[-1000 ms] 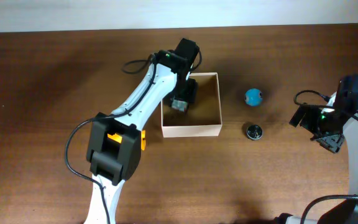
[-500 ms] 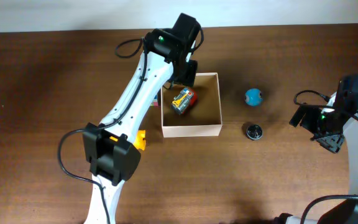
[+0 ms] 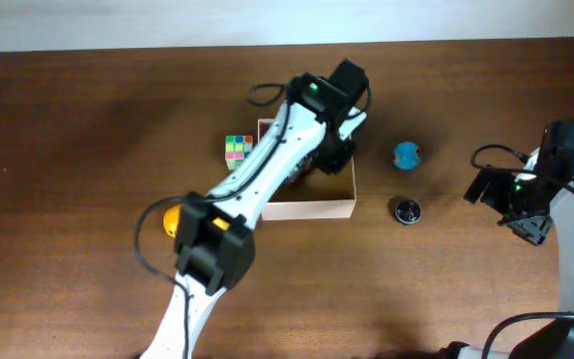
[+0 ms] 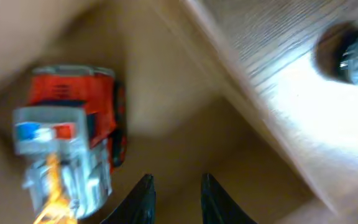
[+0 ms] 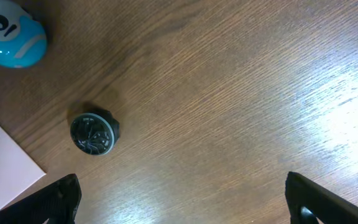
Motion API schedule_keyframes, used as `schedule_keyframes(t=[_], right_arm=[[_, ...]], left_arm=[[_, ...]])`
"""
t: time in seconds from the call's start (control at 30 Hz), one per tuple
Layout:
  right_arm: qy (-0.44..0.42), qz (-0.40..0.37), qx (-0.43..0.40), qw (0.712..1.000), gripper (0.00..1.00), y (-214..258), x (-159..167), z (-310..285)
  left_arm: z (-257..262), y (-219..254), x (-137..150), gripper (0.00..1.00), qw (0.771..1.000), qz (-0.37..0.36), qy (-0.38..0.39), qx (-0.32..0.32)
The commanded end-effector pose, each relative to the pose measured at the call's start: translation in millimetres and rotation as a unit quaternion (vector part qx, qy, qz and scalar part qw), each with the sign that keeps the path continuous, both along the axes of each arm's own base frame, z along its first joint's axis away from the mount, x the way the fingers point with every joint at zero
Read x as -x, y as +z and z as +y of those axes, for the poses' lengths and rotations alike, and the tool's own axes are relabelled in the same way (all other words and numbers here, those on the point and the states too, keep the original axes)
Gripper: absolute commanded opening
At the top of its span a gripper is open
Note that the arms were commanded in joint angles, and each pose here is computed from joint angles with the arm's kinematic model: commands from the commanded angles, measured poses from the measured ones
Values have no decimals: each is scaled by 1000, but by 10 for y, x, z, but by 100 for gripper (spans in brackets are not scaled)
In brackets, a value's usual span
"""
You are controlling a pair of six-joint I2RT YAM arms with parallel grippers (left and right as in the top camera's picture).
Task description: Pack container
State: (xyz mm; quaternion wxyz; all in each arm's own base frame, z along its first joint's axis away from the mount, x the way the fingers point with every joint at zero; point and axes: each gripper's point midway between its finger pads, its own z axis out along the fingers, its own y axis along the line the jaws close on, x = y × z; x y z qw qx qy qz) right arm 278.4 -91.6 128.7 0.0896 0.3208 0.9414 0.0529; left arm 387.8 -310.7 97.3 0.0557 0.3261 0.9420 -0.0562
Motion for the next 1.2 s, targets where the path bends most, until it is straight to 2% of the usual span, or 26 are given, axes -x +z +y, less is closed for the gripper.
schedule_keyframes(t=[0.0,0.1,0.3,0.5,0.7,0.9,1.17], right_arm=[[-4,-10,1,1000,99,58,-29,-28],[-3,-9,1,1000,99,57,-28,-27],[-4,-10,1,1000,99,58,-29,-28],[-3,-9,1,1000,99,57,-27,-27],[5,-10,3,1000,99,57,-27,-28],[6,-6,2,1000,99,54,-12,-20],[5,-7,2,1000,99,54,-13,-21]], left_arm=[[33,-313,2,25,999,27,-11,-18],[75,-508,-52,19,999,27,-7,-38],[213,-501,-275,18,996,-27,30,-80],[423,-472,-382,19,981,-58,139,-119],[612,-424,-438,20,962,-90,203,-157],[670,-405,-490,30,946,-105,265,-153],[539,-417,-479,30,958,-96,236,-134]])
